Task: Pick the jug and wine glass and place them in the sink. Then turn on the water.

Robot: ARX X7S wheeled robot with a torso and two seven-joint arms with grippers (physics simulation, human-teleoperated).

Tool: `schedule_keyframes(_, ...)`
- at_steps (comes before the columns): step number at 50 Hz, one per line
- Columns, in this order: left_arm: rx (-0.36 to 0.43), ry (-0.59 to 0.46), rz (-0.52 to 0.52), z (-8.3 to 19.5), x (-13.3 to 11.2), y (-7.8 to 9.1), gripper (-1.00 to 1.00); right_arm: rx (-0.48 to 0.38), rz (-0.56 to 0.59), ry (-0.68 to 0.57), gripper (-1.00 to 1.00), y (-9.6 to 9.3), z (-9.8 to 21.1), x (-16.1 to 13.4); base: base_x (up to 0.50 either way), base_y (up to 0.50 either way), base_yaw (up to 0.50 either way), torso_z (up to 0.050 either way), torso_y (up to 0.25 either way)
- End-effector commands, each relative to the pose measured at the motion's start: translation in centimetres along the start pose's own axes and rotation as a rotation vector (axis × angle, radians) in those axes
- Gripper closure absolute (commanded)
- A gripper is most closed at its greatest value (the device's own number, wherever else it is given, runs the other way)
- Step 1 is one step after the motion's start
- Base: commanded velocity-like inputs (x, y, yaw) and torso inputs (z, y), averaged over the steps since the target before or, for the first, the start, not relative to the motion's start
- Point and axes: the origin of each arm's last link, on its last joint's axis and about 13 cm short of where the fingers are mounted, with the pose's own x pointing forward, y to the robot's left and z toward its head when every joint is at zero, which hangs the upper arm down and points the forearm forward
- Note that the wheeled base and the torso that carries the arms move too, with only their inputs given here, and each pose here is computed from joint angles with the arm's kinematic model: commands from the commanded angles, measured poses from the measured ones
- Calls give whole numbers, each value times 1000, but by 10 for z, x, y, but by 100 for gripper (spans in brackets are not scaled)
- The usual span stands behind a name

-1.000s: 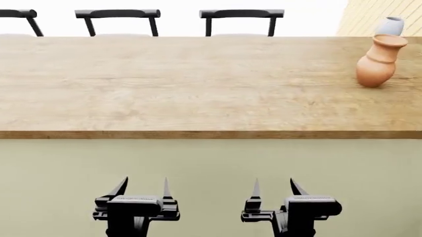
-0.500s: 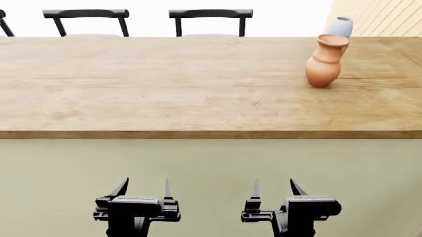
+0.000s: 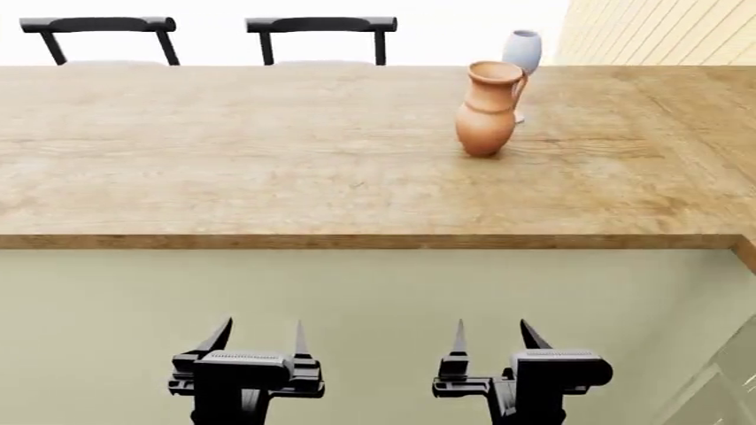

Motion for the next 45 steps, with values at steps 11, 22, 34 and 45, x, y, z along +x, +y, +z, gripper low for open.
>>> schedule_keyframes(11, 1, 2, -8, -2, 0, 0, -100, 1, -5, 2, -100, -1, -1, 0, 0, -500, 0, 50, 0)
schedule_keyframes(22, -1, 3, -14, 1, -1, 0, -100, -5, -6, 0, -100, -1, 1, 0, 0, -500, 0, 50, 0)
schedule_keyframes(34, 54, 32, -138, 107, -20, 18, -100, -167, 86, 6, -100, -15, 81, -16, 0, -42, 0, 8, 0)
schedule_keyframes(45, 45, 19, -236, 237, -23, 33, -100, -315, 141, -69, -100, -32, 211, -20, 0, 0, 0, 0, 0)
